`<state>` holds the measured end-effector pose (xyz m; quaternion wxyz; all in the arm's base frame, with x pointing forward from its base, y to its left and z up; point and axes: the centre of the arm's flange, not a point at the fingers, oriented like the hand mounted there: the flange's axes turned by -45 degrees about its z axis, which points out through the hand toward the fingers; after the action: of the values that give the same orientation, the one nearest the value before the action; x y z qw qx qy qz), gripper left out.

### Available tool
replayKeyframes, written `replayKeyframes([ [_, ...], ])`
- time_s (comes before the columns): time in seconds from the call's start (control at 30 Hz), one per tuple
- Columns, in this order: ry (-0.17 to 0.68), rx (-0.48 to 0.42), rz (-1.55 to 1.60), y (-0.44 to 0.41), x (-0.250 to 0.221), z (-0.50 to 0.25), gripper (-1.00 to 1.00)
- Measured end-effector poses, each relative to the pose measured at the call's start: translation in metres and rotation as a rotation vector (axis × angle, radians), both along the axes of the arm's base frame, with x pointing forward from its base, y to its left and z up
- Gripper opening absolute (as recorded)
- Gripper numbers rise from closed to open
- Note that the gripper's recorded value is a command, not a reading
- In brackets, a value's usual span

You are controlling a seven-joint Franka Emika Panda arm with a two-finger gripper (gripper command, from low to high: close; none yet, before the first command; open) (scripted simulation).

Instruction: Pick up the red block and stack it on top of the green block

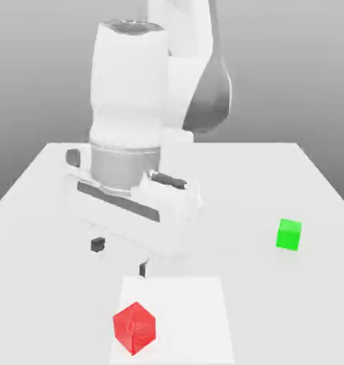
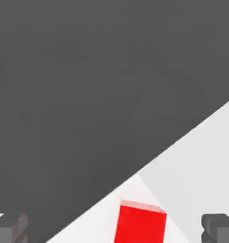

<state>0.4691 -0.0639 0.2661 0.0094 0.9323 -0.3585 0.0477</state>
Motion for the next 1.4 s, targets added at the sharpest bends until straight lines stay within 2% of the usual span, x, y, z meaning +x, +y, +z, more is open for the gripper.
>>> replayKeyframes([
  [0.1,0.064,0.046,-0.072,0.001,-0.013,-0.05,0.0],
  [0.23,0.078,0.056,-0.089,0.001,-0.015,-0.102,0.0],
  [0.27,0.079,0.056,-0.089,0.001,-0.016,-0.114,-1.0],
  [0.5,0.078,0.056,-0.089,0.002,-0.016,-0.117,-1.0],
  [0.67,0.078,0.056,-0.087,0.002,-0.016,-0.066,-1.0],
  [0.83,0.084,0.062,0.176,0.098,-0.033,-0.042,-1.0],
  [1.07,0.096,0.056,0.609,0.229,-0.1,-0.026,-1.0],
  [1.4,0.107,0.019,1.148,0.322,-0.229,-0.018,-1.0],
])
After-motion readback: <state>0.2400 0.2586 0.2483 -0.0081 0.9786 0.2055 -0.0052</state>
